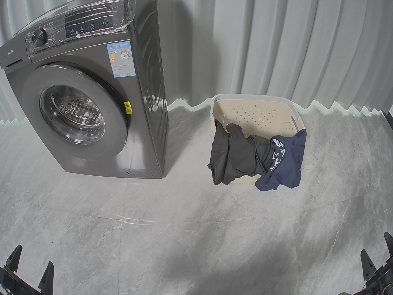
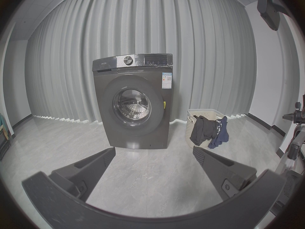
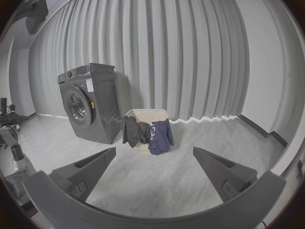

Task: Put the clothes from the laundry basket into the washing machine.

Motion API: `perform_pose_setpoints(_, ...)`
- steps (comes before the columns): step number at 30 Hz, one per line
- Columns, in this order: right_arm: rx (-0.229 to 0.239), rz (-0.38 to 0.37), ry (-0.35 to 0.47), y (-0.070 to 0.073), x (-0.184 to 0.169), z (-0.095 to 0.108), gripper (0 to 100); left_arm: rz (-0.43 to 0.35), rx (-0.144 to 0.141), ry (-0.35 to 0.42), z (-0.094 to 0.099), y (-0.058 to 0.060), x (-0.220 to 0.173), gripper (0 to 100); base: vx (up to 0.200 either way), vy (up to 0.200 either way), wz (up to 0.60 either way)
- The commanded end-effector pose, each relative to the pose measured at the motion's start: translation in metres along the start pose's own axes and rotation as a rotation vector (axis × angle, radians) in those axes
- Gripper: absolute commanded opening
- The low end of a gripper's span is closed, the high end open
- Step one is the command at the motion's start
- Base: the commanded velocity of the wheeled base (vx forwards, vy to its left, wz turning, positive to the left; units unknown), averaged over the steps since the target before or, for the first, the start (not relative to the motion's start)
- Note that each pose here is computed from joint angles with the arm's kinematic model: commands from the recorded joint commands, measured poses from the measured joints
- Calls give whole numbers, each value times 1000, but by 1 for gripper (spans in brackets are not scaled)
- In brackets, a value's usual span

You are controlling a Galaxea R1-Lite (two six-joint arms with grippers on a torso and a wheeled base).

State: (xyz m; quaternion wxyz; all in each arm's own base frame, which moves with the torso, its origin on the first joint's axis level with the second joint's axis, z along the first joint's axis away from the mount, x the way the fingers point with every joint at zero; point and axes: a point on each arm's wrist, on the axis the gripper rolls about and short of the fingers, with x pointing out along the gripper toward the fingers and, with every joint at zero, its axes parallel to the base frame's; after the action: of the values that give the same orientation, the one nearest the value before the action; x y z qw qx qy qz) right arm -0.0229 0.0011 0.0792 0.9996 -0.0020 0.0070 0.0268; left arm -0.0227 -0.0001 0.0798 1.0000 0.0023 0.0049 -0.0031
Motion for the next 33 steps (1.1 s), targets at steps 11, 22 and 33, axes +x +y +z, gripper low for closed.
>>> perform_pose_setpoints(11,0,-32,-3,-1,0,-3,100,2,0,-2,-5,0,0,100,73,-18,0)
perform_pose_setpoints(22,0,-32,-2,-1,0,-3,100,2,0,-4,-5,0,0,100,0,-200,0)
perform_pose_setpoints(33,1,-32,-3,-1,0,-3,100,2,0,-2,-5,0,0,100,0,-200,0)
